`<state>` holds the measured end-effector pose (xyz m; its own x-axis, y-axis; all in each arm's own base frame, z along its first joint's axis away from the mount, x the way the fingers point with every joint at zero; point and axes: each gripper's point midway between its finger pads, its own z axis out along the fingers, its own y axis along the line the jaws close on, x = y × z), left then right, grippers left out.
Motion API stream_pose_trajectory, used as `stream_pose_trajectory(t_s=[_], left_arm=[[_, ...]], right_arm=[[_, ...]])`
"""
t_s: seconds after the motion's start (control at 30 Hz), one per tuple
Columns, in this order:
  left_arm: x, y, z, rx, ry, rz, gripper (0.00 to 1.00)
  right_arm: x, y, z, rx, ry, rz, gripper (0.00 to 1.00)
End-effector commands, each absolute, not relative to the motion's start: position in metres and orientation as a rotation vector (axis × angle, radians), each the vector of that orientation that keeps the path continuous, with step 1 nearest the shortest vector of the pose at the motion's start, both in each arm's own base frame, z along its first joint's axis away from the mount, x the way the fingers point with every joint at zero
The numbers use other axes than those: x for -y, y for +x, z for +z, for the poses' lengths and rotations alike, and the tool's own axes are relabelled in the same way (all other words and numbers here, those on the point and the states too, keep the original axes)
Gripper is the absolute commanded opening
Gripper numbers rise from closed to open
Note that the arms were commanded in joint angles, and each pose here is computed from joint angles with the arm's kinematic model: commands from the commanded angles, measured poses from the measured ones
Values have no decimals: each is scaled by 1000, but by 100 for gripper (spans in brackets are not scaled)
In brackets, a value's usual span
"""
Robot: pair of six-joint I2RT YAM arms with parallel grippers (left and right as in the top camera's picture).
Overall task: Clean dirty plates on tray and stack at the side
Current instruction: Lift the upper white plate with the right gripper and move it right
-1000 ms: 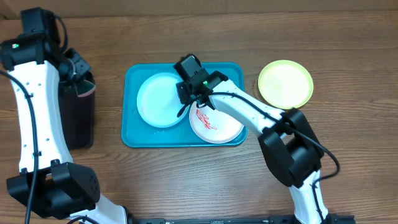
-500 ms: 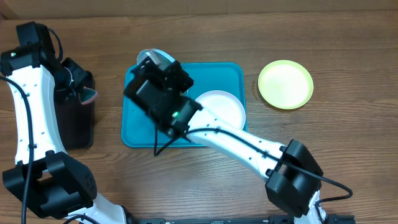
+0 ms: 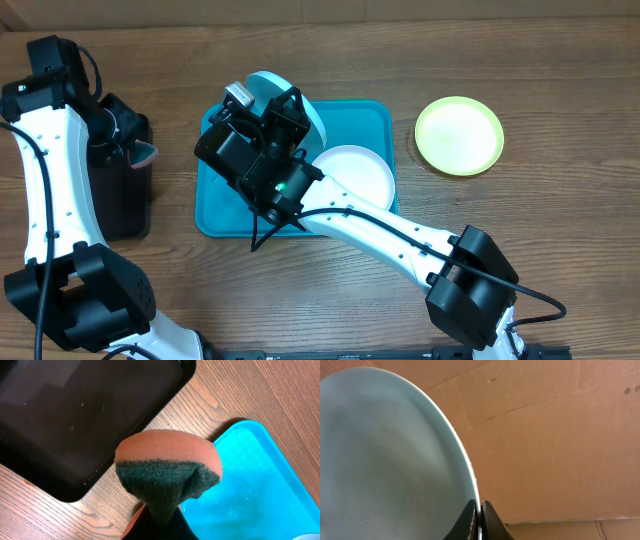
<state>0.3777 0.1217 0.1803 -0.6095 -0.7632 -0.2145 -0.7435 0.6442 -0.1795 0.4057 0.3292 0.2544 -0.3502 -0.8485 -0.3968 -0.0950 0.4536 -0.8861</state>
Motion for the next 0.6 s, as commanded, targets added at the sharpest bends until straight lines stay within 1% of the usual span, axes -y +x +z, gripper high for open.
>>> stream_pose_trajectory(t_s=[0.0,0.07,0.1,0.2,0.23,0.33,0.4,0.5,0.57], left_arm=[[-123,377,174,-2589,-1263,-121,4],[-123,377,174,-2589,-1262,-121,4],[-123,377,174,-2589,-1262,-121,4],[-123,377,174,-2591,-1261,-121,4],[-123,377,174,-2592,-1258,-121,4],[-123,377,174,-2593,-1257,-120,4],[-123,377,174,-2595,-1252,-118,4],[-123,377,174,-2596,-1249,-118,4],[-123,377,174,-2599,-1243,-117,4]], right_arm=[[-323,408,271,-1759,-726,-961,4],[-326,411,263,-1802,-680,-852,4],[-330,413,251,-1849,-673,-752,4],[-344,414,200,-2045,-793,-429,4],[-343,415,188,-2117,-776,-327,4],[-320,427,170,-2318,-522,-79,4],[-292,440,159,-2450,-334,81,4],[-239,458,146,-2592,-99,238,4],[-188,468,138,-2683,139,349,4]])
